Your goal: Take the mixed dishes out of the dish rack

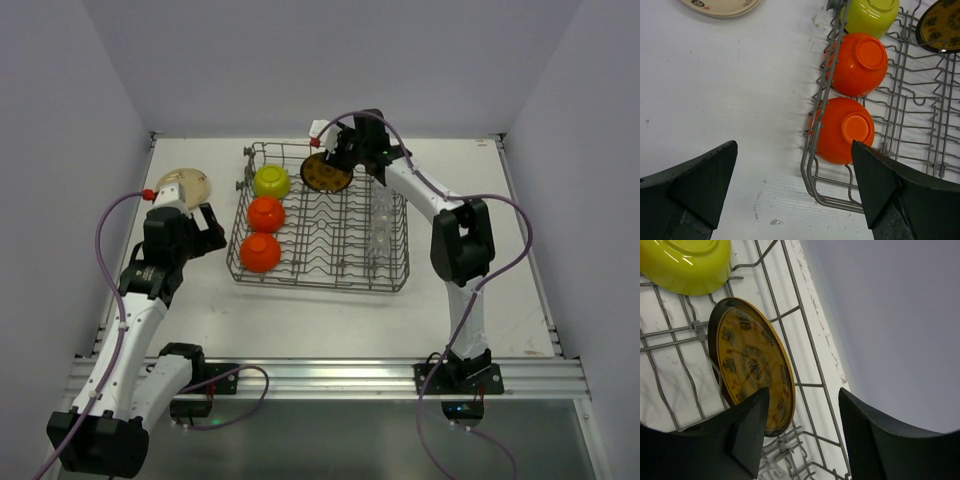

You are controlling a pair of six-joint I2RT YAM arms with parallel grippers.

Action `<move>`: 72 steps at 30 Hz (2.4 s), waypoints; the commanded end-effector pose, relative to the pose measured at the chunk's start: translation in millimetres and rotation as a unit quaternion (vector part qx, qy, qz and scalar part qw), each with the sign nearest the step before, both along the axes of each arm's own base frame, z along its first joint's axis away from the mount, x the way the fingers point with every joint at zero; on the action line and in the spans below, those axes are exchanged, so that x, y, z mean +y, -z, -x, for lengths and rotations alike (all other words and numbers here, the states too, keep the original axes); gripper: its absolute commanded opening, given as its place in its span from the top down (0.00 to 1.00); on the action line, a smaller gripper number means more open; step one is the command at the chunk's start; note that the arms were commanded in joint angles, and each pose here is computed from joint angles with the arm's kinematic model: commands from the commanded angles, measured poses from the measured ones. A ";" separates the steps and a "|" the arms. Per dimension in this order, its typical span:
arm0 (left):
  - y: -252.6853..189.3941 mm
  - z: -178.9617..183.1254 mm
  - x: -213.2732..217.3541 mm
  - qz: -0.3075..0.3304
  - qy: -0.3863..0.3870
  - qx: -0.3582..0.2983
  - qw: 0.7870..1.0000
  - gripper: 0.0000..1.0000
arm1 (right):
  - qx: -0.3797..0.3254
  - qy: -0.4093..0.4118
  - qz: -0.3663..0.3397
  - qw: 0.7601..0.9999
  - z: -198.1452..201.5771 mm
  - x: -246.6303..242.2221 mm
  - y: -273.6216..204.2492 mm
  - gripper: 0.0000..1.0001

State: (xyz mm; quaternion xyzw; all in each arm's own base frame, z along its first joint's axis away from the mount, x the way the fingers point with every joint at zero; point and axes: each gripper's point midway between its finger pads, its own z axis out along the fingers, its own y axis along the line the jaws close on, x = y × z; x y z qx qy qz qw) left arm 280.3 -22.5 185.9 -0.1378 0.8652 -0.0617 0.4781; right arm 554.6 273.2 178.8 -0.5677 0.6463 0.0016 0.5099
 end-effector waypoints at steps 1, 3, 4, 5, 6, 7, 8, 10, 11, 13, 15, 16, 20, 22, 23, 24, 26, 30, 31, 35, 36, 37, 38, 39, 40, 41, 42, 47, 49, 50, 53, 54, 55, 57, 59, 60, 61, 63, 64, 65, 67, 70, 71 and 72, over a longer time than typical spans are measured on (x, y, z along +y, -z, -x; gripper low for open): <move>-8.0 -5.5 -6.5 -0.007 0.026 -0.020 0.999 0.00 | -0.058 -0.022 -0.001 0.998 -16.0 9.5 -23.4 0.44; -7.5 -5.4 -8.1 -0.007 0.029 -0.019 0.999 0.00 | -0.069 -0.025 0.006 0.997 -19.7 9.7 -20.8 0.46; -7.8 -5.6 -8.5 -0.007 0.030 -0.020 0.999 0.00 | -0.072 -0.028 0.007 0.997 -20.6 10.5 -20.9 0.46; -7.5 -5.3 -8.9 -0.007 0.031 -0.019 0.999 0.00 | -0.073 -0.032 0.010 0.997 -21.4 11.6 -17.1 0.46; -7.9 -5.2 -9.4 -0.007 0.032 -0.020 0.999 0.00 | -0.074 -0.035 0.010 0.997 -22.2 12.8 -17.2 0.46; -7.5 -5.3 -9.5 -0.008 0.032 -0.019 0.999 0.00 | -0.072 -0.038 0.010 0.997 -21.9 13.8 -16.5 0.46; -8.2 -5.4 -9.9 -0.008 0.033 -0.020 0.999 0.00 | -0.072 -0.042 0.009 0.996 -21.6 15.4 -15.9 0.46; -7.4 -5.6 -10.7 -0.008 0.034 -0.019 0.999 0.00 | -0.075 -0.044 0.010 0.996 -24.5 16.6 -13.7 0.47; -7.6 -5.8 -11.4 -0.008 0.036 -0.019 0.999 0.00 | -0.078 -0.046 0.010 0.996 -25.1 18.2 -14.3 0.48; -6.4 -6.0 -12.4 -0.008 0.038 -0.016 0.999 0.00 | -0.082 -0.048 0.011 0.995 -27.3 19.4 -11.8 0.51; -5.6 -6.2 -12.8 -0.008 0.039 -0.015 0.999 0.00 | -0.088 -0.048 0.016 0.995 -29.7 19.8 -8.4 0.52; -6.2 -6.3 -13.5 -0.008 0.041 -0.015 0.999 0.00 | -0.089 -0.048 0.020 0.995 -30.9 19.6 -4.7 0.55; -5.0 -6.6 -14.5 -0.008 0.043 -0.012 0.999 0.00 | -0.104 -0.046 0.030 0.993 -34.6 16.6 0.1 0.65; -4.4 -7.0 -15.0 -0.008 0.044 -0.012 0.999 0.00 | -0.104 -0.050 0.033 0.993 -33.4 16.7 2.5 0.72; -3.7 -6.9 -15.0 -0.008 0.044 -0.010 0.999 0.00 | -0.106 -0.050 0.033 0.993 -33.2 16.6 1.2 0.72; -3.6 -7.2 -15.5 -0.008 0.045 -0.010 0.999 0.00 | -0.107 -0.051 0.032 0.992 -32.7 16.7 0.8 0.73; -2.5 -7.1 -16.3 -0.008 0.046 -0.007 0.999 0.00 | -0.112 -0.054 0.033 0.992 -32.1 17.1 -2.2 0.74; -1.7 -7.0 -16.2 -0.009 0.046 -0.005 0.999 0.00 | -0.119 -0.055 0.028 0.991 -32.0 18.0 -8.7 0.79; -1.6 -7.4 -16.3 -0.009 0.046 -0.005 0.999 0.00 | -0.121 -0.057 0.029 0.991 -31.6 18.0 -9.7 0.81; -2.4 -7.2 -16.3 -0.009 0.046 -0.006 0.999 0.00 | -0.120 -0.073 0.030 0.990 -25.8 19.5 -7.1 0.82; -2.8 -7.1 -16.0 -0.010 0.045 -0.006 0.999 0.00 | -0.121 -0.078 0.030 0.989 -24.6 20.4 -7.4 0.82; -3.3 -7.7 -16.1 -0.010 0.045 -0.007 0.999 0.00 | -0.121 -0.082 0.031 0.989 -23.0 21.0 -7.0 0.82; -3.2 -7.0 -16.0 -0.010 0.045 -0.007 0.999 0.00 | -0.124 -0.084 0.028 0.988 -22.4 22.5 -5.9 0.82; -3.5 -7.3 -16.0 -0.010 0.045 -0.007 0.999 0.00 | -0.133 -0.084 0.026 0.987 -24.0 21.9 -10.3 0.84; -3.3 -6.7 -15.7 -0.010 0.045 -0.007 0.999 0.00 | -0.134 -0.084 0.024 0.987 -24.1 21.9 -11.6 0.84; -3.7 -6.6 -15.6 -0.010 0.045 -0.008 0.999 0.00 | -0.133 -0.084 0.025 0.987 -23.7 21.8 -10.1 0.86; -4.4 -6.7 -15.4 -0.010 0.044 -0.009 0.999 0.00 | -0.134 -0.084 0.025 0.987 -23.9 21.8 -10.1 0.91; -5.0 -6.2 -15.5 -0.011 0.044 -0.010 0.999 0.00 | -0.157 -0.084 0.033 0.983 -21.4 18.8 -9.6 1.00; -5.7 -6.4 -15.5 -0.010 0.044 -0.011 0.999 0.00 | -0.172 -0.088 0.035 0.980 -20.8 17.9 -16.4 1.00; -5.1 -5.9 -15.2 -0.011 0.043 -0.010 0.999 0.00 | -0.178 -0.088 0.034 0.979 -20.2 17.6 -16.3 1.00; -5.8 -6.0 -15.6 -0.011 0.044 -0.012 0.999 0.00 | -0.194 -0.118 0.035 0.973 -11.6 20.4 -20.4 1.00; -5.8 -6.0 -15.4 -0.011 0.043 -0.012 0.999 0.00 | -0.198 -0.123 0.035 0.972 -10.1 20.6 -22.3 1.00; -6.2 -5.9 -15.4 -0.011 0.043 -0.012 0.999 0.00 | -0.204 -0.128 0.035 0.970 -9.2 21.8 -24.6 1.00; -5.8 -6.0 -15.4 -0.011 0.043 -0.012 0.999 0.00 | -0.201 -0.138 0.036 0.969 -6.7 22.7 -25.1 1.00; -5.9 -5.7 -15.1 -0.012 0.043 -0.012 0.999 0.00 | -0.197 -0.157 0.036 0.967 -2.7 22.8 -26.9 1.00; -5.5 -5.8 -15.1 -0.012 0.043 -0.011 0.999 0.00 | -0.197 -0.163 0.035 0.966 -1.0 23.3 -27.3 1.00; -5.6 -5.4 -15.0 -0.012 0.043 -0.011 0.999 0.00 | -0.197 -0.164 0.034 0.966 -1.6 21.6 -28.8 1.00; -6.6 -5.8 -15.1 -0.011 0.043 -0.013 0.999 0.00 | -0.192 -0.170 0.035 0.966 1.8 20.5 -30.5 1.00; -5.9 -5.7 -15.1 -0.012 0.043 -0.012 0.999 0.00 | -0.191 -0.170 0.034 0.966 3.3 19.4 -30.5 1.00; -6.3 -5.5 -15.0 -0.011 0.043 -0.013 0.999 0.00 | -0.191 -0.172 0.033 0.966 4.6 19.0 -32.1 1.00; -6.3 -5.5 -15.0 -0.011 0.043 -0.013 0.999 0.00 | -0.199 -0.168 0.029 0.965 6.9 16.0 -40.3 1.00; -7.0 -5.7 -15.6 -0.011 0.044 -0.013 0.999 0.00 | -0.215 -0.162 0.013 0.963 13.8 14.7 -52.8 1.00; -7.3 -5.9 -16.0 -0.010 0.044 -0.013 0.999 0.00 | -0.233 -0.159 0.006 0.959 13.5 15.0 -62.0 1.00; -7.0 -5.5 -16.1 -0.010 0.045 -0.014 0.999 0.00 | -0.239 -0.158 0.000 0.958 15.1 14.7 -67.2 1.00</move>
